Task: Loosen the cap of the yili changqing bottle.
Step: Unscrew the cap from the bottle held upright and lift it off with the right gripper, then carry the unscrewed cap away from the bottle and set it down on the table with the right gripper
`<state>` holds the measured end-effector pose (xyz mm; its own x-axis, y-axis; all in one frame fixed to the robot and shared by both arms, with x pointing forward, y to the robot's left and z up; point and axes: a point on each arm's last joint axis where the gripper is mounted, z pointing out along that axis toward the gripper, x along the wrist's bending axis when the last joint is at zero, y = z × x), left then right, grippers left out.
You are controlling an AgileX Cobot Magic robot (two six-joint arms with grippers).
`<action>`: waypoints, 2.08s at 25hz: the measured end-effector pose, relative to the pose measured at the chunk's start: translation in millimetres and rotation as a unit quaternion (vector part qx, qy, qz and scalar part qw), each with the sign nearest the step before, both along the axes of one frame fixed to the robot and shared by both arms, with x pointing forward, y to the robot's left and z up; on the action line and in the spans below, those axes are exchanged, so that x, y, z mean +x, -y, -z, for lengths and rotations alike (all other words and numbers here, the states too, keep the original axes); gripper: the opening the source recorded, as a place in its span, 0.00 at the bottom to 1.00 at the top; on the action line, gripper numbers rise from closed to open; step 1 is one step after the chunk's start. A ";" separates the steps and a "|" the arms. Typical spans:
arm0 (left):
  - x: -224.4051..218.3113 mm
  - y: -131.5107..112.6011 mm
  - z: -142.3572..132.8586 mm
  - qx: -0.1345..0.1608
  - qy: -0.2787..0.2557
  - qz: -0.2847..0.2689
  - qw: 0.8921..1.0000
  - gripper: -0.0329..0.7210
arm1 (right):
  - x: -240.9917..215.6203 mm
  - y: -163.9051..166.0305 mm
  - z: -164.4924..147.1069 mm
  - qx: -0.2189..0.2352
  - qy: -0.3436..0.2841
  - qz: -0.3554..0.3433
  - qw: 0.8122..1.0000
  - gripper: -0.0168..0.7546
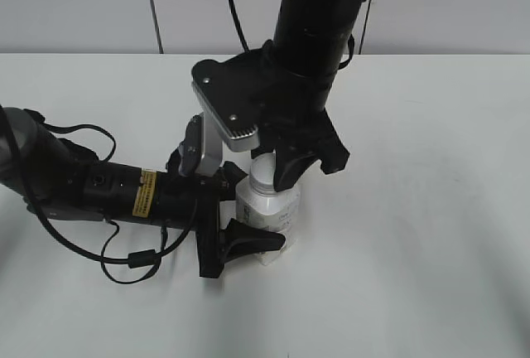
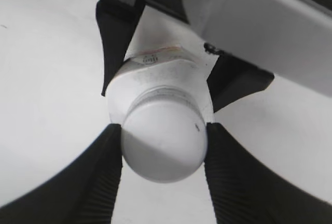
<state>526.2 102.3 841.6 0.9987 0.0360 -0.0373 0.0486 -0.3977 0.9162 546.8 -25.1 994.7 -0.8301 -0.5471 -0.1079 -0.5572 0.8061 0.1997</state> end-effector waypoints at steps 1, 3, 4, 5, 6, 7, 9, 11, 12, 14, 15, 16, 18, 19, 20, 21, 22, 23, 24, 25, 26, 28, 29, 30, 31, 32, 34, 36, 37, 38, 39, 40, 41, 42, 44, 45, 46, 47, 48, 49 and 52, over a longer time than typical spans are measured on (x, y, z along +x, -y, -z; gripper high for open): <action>0.0 0.0 0.0 0.000 0.000 0.000 1.000 0.68 | -0.1 0.1 -0.4 0.001 0.003 -0.009 1.000 0.52; 0.0 0.0 0.0 0.000 -0.001 0.000 1.000 0.68 | 0.2 0.0 -2.2 0.002 0.008 -0.021 1.000 0.52; 0.2 -0.2 0.0 0.000 -0.001 -0.001 1.000 0.68 | 0.5 -0.1 -4.0 0.004 0.011 -0.023 1.000 0.52; 0.3 -0.2 -0.1 -0.001 -0.003 -0.002 1.000 0.68 | 0.6 -0.5 -6.6 0.005 0.015 -0.025 1.000 0.52; 0.7 -0.1 -0.2 -0.001 -0.003 -0.004 1.000 0.68 | 1.2 -0.9 -9.3 0.007 0.018 -0.027 0.999 0.52; 0.6 -0.1 -0.2 0.000 -0.001 -0.002 1.000 0.68 | 2.3 -1.7 -14.2 0.013 0.027 -0.027 0.999 0.52; -0.5 0.2 0.0 0.001 0.002 0.006 1.000 0.68 | 3.1 -2.2 -26.4 0.027 0.046 -0.025 0.998 0.52; -0.8 0.2 0.0 0.001 0.003 0.007 1.000 0.68 | 1.2 -0.8 -36.5 0.034 0.052 -0.019 0.998 0.52; -0.8 0.1 0.1 0.001 0.003 0.008 1.000 0.68 | 0.2 -0.1 -38.8 0.035 0.051 -0.014 0.998 0.52; -1.1 0.2 0.0 0.001 0.003 0.009 1.000 0.68 | -1.8 2.4 -42.2 0.029 0.044 0.004 0.999 0.52; -1.1 0.2 0.0 0.001 0.003 0.009 1.000 0.68 | -2.7 4.2 -43.8 0.023 0.041 0.016 0.999 0.52; -1.1 0.2 0.0 0.001 0.003 0.009 1.000 0.68 | -3.5 6.2 -45.7 0.017 0.038 0.034 0.999 0.52; -1.1 0.2 0.0 0.001 0.003 0.009 1.000 0.68 | -4.6 11.6 -52.7 0.004 0.043 0.068 0.997 0.52; -1.1 0.2 0.0 0.001 0.003 0.009 1.000 0.68 | -4.4 14.6 -56.1 -0.003 0.051 0.087 0.995 0.52; -1.1 0.2 0.0 0.001 0.003 0.009 1.000 0.68 | -4.2 17.8 -60.2 -0.009 0.060 0.107 0.992 0.52; -1.1 0.2 -0.1 0.000 0.003 0.009 1.000 0.68 | -3.9 20.8 -64.7 -0.013 0.067 0.128 0.989 0.52; -1.1 0.2 -0.1 0.000 0.003 0.009 1.000 0.68 | -3.6 23.8 -68.7 -0.012 0.071 0.148 0.986 0.52; -1.1 0.2 -0.1 0.000 0.003 0.009 1.000 0.68 | -2.6 27.0 -71.4 -0.012 0.073 0.170 0.983 0.52; -1.1 0.2 -0.1 0.000 0.003 0.009 1.000 0.68 | -0.9 30.5 -74.0 -0.009 0.073 0.195 0.978 0.52; -1.1 0.2 -0.1 0.000 0.003 0.009 1.000 0.68 | 0.2 33.4 -76.0 -0.006 0.070 0.217 0.974 0.52; -1.1 0.2 -0.1 0.000 0.003 0.009 1.000 0.68 | 2.5 37.0 -76.9 -0.003 0.066 0.245 0.967 0.52; -0.8 0.3 -0.2 -0.001 0.003 0.007 1.000 0.68 | 9.5 46.9 -77.5 0.002 0.054 0.312 0.948 0.52; -0.7 0.3 -0.3 -0.001 0.003 0.007 1.000 0.68 | 13.0 51.9 -77.5 0.004 0.049 0.345 0.937 0.52; -0.6 0.3 -0.3 -0.001 0.003 0.006 1.000 0.68 | 17.5 58.4 -77.5 0.007 0.041 0.388 0.921 0.52; -0.3 0.3 -0.4 -0.002 0.003 0.004 1.000 0.68 | 22.1 65.6 -77.5 0.010 0.033 0.428 0.903 0.52; 0.2 0.4 -0.6 -0.003 0.002 0.001 1.000 0.68 | 26.0 71.9 -77.5 0.013 0.027 0.459 0.888 0.52; 2.3 0.6 -0.8 -0.004 0.001 -0.013 1.000 0.68 | 34.9 87.4 -77.6 0.022 0.009 0.520 0.854 0.52; 5.8 1.0 -1.5 -0.008 0.003 -0.033 0.999 0.68 | 41.8 100.5 -77.7 0.033 -0.010 0.561 0.827 0.52; 7.5 0.9 -1.7 -0.009 0.007 -0.042 0.999 0.68 | 45.5 108.0 -77.8 0.038 -0.018 0.581 0.813 0.52; 9.6 0.8 -2.2 -0.011 0.011 -0.053 0.998 0.68 | 49.1 115.8 -77.9 0.041 -0.024 0.601 0.798 0.52; 11.4 0.6 -2.6 -0.013 0.016 -0.061 0.998 0.68 | 52.1 122.9 -77.9 0.043 -0.028 0.620 0.783 0.52; 13.2 0.6 -3.2 -0.017 0.019 -0.071 0.997 0.68 | 55.5 131.2 -77.9 0.046 -0.033 0.642 0.765 0.52; 14.4 0.5 -3.6 -0.019 0.021 -0.078 0.997 0.68 | 58.7 139.8 -77.9 0.048 -0.038 0.664 0.745 0.52; 15.9 0.3 -4.1 -0.022 0.021 -0.086 0.996 0.68 | 62.0 149.0 -77.9 0.051 -0.042 0.686 0.724 0.52; 17.9 0.1 -4.7 -0.025 0.024 -0.097 0.995 0.68 | 66.7 166.2 -75.9 0.051 -0.049 0.724 0.687 0.52; 19.0 -0.1 -5.1 -0.027 0.025 -0.103 0.994 0.68 | 68.2 175.1 -72.7 0.049 -0.054 0.742 0.667 0.52; 20.6 -0.4 -5.3 -0.028 0.026 -0.113 0.993 0.68 | 68.9 182.2 -67.8 0.046 -0.059 0.755 0.651 0.52; 22.5 -1.1 -5.4 -0.029 0.024 -0.126 0.991 0.68 | 69.7 190.4 -61.4 0.043 -0.062 0.770 0.634 0.52; 24.6 -1.7 -5.5 -0.029 0.022 -0.140 0.989 0.68 | 70.3 197.4 -55.3 0.042 -0.063 0.781 0.620 0.52; 27.4 -2.7 -5.5 -0.030 0.020 -0.158 0.987 0.68 | 70.0 202.3 -47.1 0.041 -0.065 0.790 0.609 0.52; 34.4 -5.3 -6.6 -0.036 0.024 -0.200 0.979 0.68 | 67.0 210.1 -23.4 0.041 -0.068 0.808 0.584 0.52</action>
<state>560.6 107.6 848.2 0.9055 0.4243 -0.0084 0.1447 -0.2900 0.9460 613.8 -235.1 1018.1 -0.2590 0.9646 0.0487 0.9433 0.2419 0.2272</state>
